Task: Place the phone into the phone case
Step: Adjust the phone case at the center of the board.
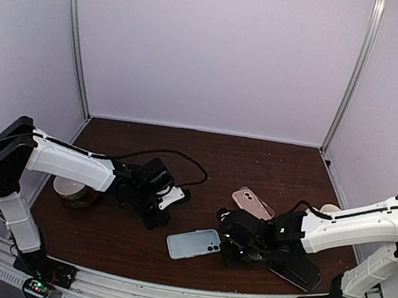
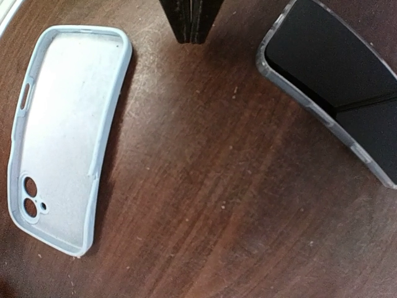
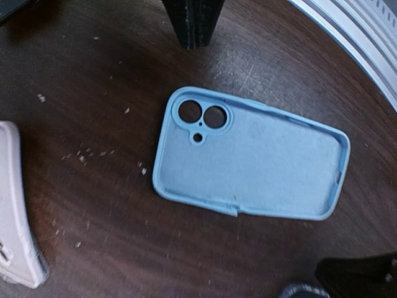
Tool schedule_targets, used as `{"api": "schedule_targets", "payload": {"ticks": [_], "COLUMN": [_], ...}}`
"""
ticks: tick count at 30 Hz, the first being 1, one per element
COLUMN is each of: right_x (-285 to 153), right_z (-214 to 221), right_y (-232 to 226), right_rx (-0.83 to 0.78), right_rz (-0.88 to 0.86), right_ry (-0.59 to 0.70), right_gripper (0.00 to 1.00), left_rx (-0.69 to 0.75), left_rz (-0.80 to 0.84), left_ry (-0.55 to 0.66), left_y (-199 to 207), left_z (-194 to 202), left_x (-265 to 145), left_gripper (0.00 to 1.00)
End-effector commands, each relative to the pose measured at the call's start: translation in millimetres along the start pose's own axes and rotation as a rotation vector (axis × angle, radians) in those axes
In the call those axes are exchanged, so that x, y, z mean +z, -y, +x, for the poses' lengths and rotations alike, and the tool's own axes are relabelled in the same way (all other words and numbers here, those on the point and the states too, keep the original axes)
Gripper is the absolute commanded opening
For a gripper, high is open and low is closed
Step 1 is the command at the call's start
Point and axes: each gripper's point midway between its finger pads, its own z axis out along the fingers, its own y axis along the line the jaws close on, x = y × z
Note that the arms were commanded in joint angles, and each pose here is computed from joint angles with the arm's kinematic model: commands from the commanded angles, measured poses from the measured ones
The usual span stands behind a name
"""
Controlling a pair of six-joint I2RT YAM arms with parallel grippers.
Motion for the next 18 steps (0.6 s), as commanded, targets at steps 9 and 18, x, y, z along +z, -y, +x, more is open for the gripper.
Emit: {"api": "schedule_targets", "payload": {"ticks": [9, 18], "right_x": [53, 74], "right_z": [28, -33], "right_y": [-5, 11], "right_rx": [0.158, 0.146], "right_rz": [0.038, 0.074], "right_ry": [-0.213, -0.125], "right_gripper": [0.00, 0.00], "left_rx": [0.086, 0.073], "left_rz": [0.175, 0.264], "left_ry": [-0.100, -0.083], "left_y": [44, 63], "left_z": [24, 34], "left_x": [30, 25], "left_gripper": [0.06, 0.06]}}
